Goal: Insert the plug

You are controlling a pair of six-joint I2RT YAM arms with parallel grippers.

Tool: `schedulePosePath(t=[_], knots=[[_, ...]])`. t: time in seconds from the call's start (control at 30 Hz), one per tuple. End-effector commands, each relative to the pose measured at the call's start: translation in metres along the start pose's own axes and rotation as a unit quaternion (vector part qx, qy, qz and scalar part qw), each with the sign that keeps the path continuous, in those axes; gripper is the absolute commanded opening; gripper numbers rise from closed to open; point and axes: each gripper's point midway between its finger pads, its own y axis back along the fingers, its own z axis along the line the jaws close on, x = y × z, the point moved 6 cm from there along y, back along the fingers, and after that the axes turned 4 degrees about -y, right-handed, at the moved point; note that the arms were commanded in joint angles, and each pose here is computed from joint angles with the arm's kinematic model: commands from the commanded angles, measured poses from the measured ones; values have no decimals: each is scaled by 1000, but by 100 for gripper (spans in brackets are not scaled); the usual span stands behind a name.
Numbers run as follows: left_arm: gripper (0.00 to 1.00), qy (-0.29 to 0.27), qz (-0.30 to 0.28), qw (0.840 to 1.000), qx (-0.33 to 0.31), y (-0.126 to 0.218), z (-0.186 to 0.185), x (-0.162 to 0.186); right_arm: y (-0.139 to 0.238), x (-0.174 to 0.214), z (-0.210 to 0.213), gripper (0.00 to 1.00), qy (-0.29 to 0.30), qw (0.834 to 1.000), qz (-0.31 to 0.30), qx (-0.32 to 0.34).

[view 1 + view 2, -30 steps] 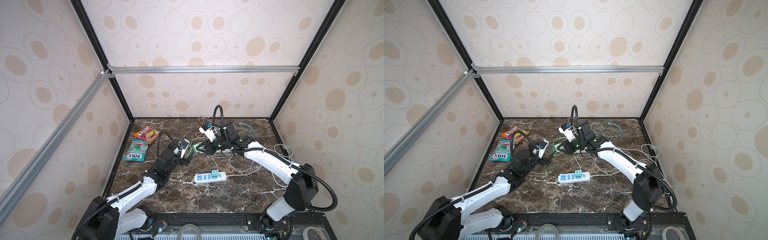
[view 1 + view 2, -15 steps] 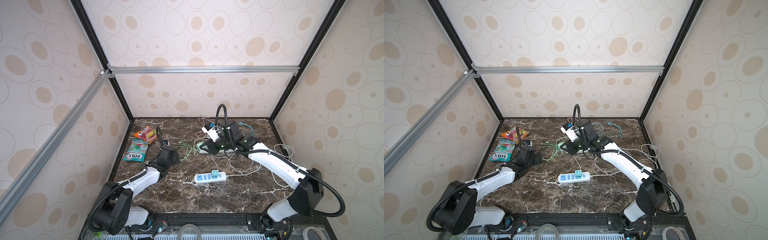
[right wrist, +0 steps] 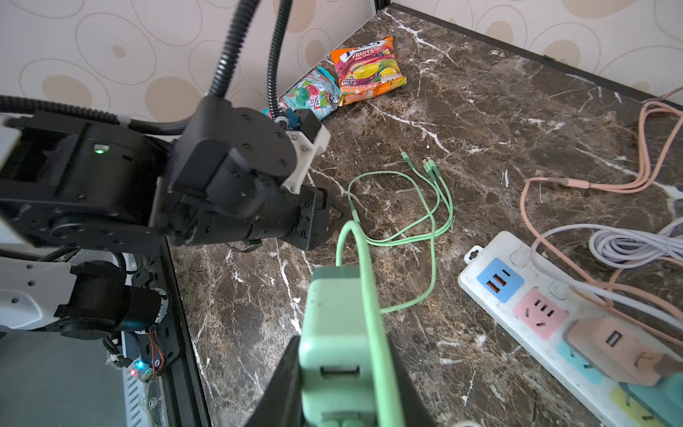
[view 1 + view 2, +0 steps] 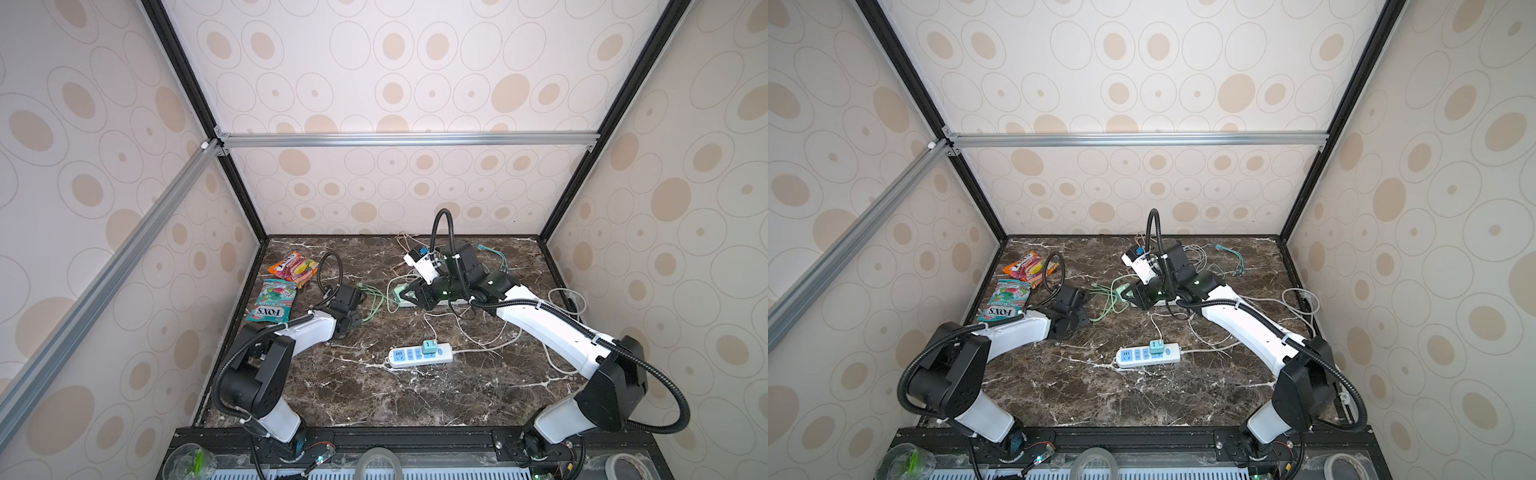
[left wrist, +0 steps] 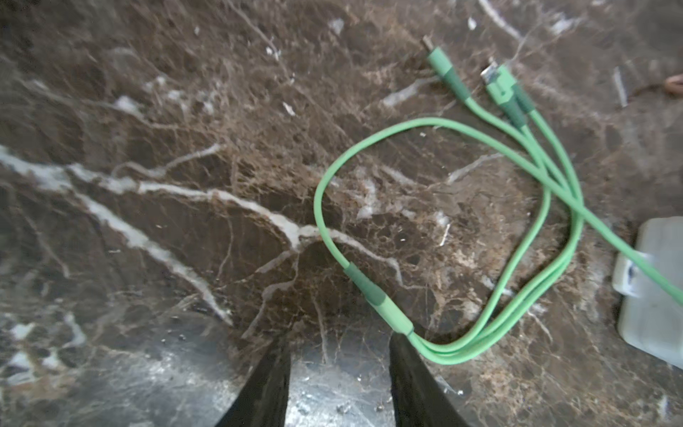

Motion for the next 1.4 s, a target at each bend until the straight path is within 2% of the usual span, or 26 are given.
schedulePosePath(t=[0.0, 0.1, 0.23, 0.47, 0.6, 0.8, 1.17, 1.37], knots=[[43, 12, 18, 999, -26, -3, -4, 1, 6, -3, 4, 0, 14, 1000, -9, -1], [44, 0, 17, 999, -49, -10, -5, 2, 7, -4, 4, 0, 20, 1000, -9, 1], [46, -7, 5, 999, -44, -10, -13, -1, 7, -5, 5, 0, 22, 1000, -11, -3], [47, 27, -48, 998, -17, 14, -17, -18, 7, -2, 4, 0, 27, 1000, -9, 1], [51, 42, -69, 997, 6, 23, -15, -20, 6, 2, 3, 0, 26, 1000, -6, 4], [50, 10, -19, 1000, -19, -3, -19, -7, 9, 3, 4, 0, 26, 1000, -9, 4], [49, -19, 12, 999, -26, -30, -27, 9, 13, 8, 4, 0, 22, 1000, -14, 8], [52, -5, -38, 999, -2, -3, -33, -14, 13, 7, 4, 0, 21, 1000, -14, 8]])
